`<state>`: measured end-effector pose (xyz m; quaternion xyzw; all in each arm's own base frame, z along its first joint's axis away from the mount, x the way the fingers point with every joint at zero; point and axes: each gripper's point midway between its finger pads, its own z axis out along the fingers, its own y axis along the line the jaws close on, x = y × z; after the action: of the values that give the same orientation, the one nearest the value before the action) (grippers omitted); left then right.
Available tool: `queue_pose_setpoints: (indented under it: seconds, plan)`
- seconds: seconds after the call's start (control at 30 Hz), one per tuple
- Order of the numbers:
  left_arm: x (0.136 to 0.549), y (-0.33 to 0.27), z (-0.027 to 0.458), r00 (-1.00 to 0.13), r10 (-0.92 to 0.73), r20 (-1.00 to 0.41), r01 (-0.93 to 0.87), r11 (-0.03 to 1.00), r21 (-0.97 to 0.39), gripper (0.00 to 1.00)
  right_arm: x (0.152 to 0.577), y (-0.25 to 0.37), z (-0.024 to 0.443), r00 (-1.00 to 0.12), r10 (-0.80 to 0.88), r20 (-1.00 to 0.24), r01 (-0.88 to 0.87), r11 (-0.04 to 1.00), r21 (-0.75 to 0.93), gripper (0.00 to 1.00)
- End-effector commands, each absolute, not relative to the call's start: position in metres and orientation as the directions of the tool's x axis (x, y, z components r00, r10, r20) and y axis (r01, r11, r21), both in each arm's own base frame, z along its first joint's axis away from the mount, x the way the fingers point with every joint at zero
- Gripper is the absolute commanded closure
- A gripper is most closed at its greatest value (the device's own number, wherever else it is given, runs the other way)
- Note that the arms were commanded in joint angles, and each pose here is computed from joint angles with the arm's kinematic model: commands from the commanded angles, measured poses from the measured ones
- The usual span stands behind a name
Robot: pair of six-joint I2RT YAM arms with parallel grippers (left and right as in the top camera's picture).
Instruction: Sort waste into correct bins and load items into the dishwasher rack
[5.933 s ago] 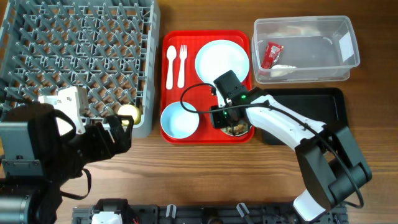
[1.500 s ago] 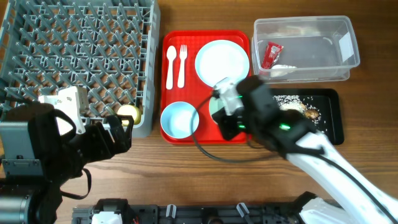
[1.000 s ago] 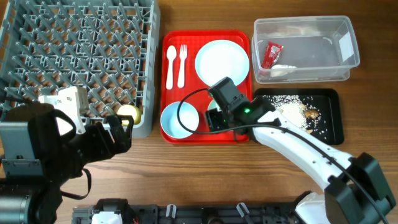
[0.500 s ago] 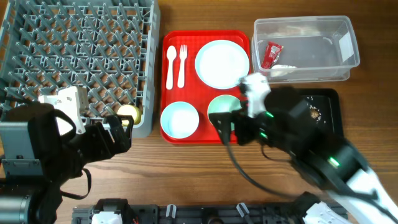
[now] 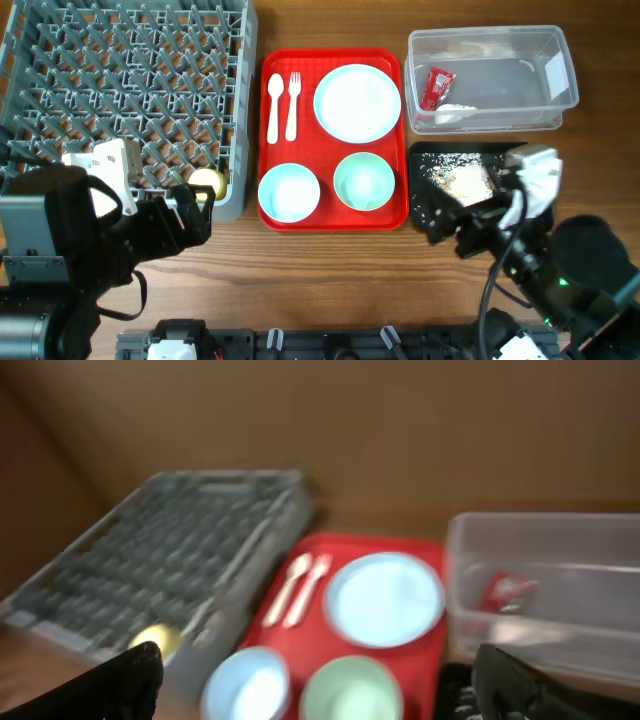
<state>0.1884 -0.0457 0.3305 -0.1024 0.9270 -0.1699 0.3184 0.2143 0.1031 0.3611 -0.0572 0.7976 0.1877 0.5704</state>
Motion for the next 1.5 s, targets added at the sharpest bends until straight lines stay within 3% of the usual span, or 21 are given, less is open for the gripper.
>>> queue_pose_setpoints:
  seconds: [0.0,0.1,0.23,0.53,0.73,1.47]
  plan:
    - [0.188,-0.048,0.334,-0.774,-0.298,-0.558,-0.072,0.918,-0.390,0.00,0.233,0.072,0.341,-0.275,0.144,-0.951,-0.188,0.962,0.200,0.00]
    - [0.188,-0.048,0.334,-0.774,-0.298,-0.558,-0.072,0.918,-0.390,0.00,0.246,0.062,0.328,-0.155,0.199,-0.968,-0.201,0.953,0.228,0.00]
    - [0.188,-0.048,0.334,-0.774,-0.298,-0.559,-0.072,0.918,-0.390,0.00,0.242,0.053,0.297,-0.076,0.224,-0.972,-0.216,0.948,0.235,0.00]
    - [0.188,-0.048,0.334,-0.774,-0.298,-0.558,-0.072,0.918,-0.390,0.00,0.234,0.023,0.216,-0.052,0.232,-0.971,-0.073,0.969,0.235,0.00]
    - [0.188,-0.048,0.334,-0.774,-0.298,-0.558,-0.072,0.918,-0.390,0.00,0.244,0.023,0.181,-0.024,0.235,-0.972,-0.074,0.969,0.236,0.00]
    - [0.188,-0.048,0.334,-0.774,-0.298,-0.559,-0.072,0.918,-0.390,0.00,0.246,0.023,0.179,-0.003,0.238,-0.971,-0.080,0.968,0.237,0.01]
